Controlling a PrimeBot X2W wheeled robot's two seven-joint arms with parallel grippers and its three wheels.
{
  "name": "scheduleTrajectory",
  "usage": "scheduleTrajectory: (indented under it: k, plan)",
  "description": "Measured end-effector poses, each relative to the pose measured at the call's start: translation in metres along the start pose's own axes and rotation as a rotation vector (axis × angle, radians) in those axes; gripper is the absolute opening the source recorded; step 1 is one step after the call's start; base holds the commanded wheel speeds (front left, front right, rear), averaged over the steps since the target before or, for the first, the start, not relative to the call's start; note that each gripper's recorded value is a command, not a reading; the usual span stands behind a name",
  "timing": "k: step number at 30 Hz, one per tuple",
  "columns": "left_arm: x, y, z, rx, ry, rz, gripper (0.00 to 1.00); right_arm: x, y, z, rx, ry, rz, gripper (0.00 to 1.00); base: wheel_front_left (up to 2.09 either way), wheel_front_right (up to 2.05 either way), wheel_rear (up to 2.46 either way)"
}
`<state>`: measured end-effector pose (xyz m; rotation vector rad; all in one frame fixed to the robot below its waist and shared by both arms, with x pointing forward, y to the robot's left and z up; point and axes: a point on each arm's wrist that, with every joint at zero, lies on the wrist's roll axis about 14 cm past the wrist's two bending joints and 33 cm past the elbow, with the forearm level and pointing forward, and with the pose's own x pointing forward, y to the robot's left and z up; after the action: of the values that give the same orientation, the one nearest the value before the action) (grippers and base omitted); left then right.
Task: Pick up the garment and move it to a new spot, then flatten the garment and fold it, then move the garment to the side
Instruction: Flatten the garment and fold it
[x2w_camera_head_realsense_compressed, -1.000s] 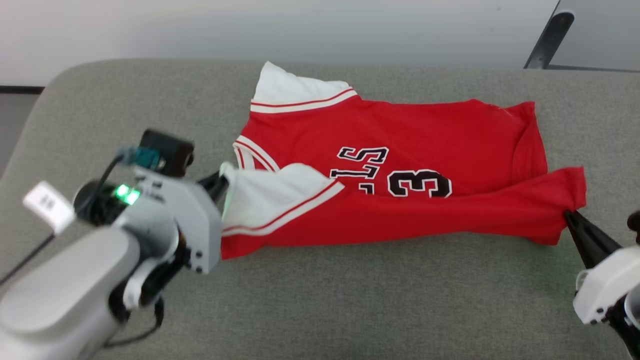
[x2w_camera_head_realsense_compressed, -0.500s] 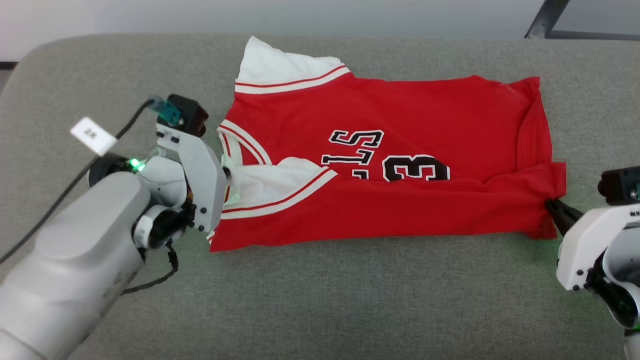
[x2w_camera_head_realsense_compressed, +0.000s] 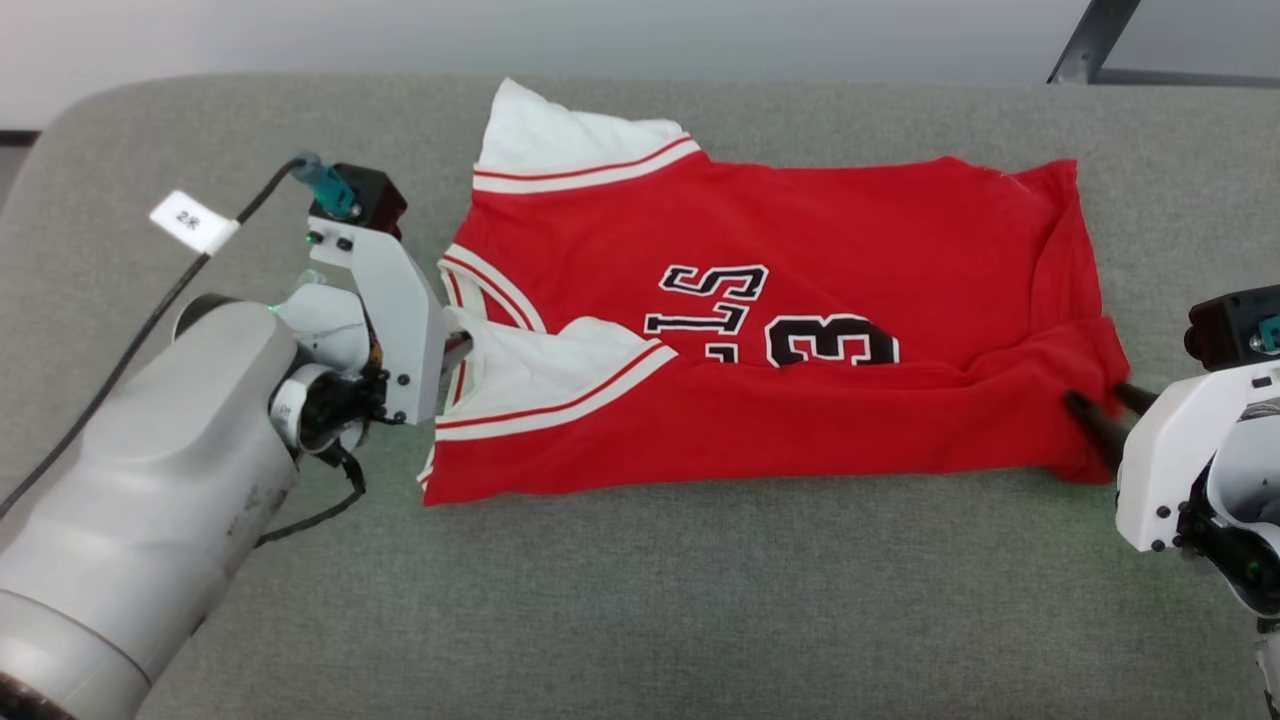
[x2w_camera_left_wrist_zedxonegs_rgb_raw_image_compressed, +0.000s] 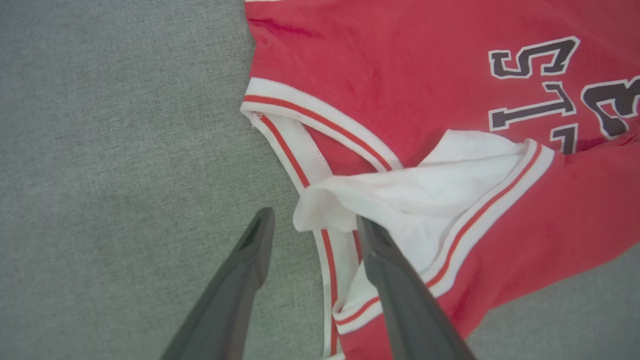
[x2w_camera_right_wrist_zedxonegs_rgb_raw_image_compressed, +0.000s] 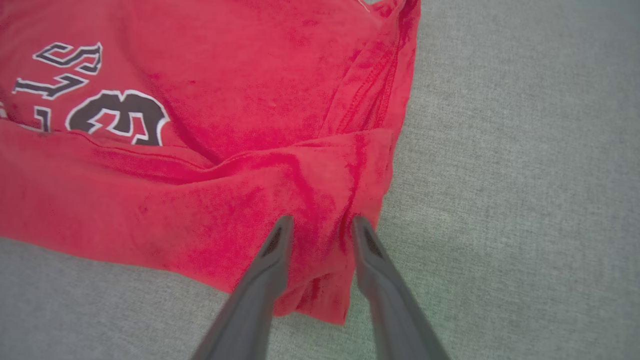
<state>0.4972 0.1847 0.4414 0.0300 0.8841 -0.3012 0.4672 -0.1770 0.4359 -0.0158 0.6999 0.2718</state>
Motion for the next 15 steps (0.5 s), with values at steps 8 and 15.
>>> scheduleTrajectory:
  k: [8, 15]
  plan:
    - [-0.023, 0.003, 0.017, 0.007, -0.103, 0.019, 1.0, -0.026, 0.008, 0.037, -0.06, -0.144, 0.022, 1.0, 0.0, 0.0, 0.0]
    - [-0.045, -0.001, 0.018, 0.008, -0.198, 0.013, 1.0, -0.072, 0.024, 0.082, -0.188, -0.488, 0.031, 1.0, 0.0, 0.0, 0.0]
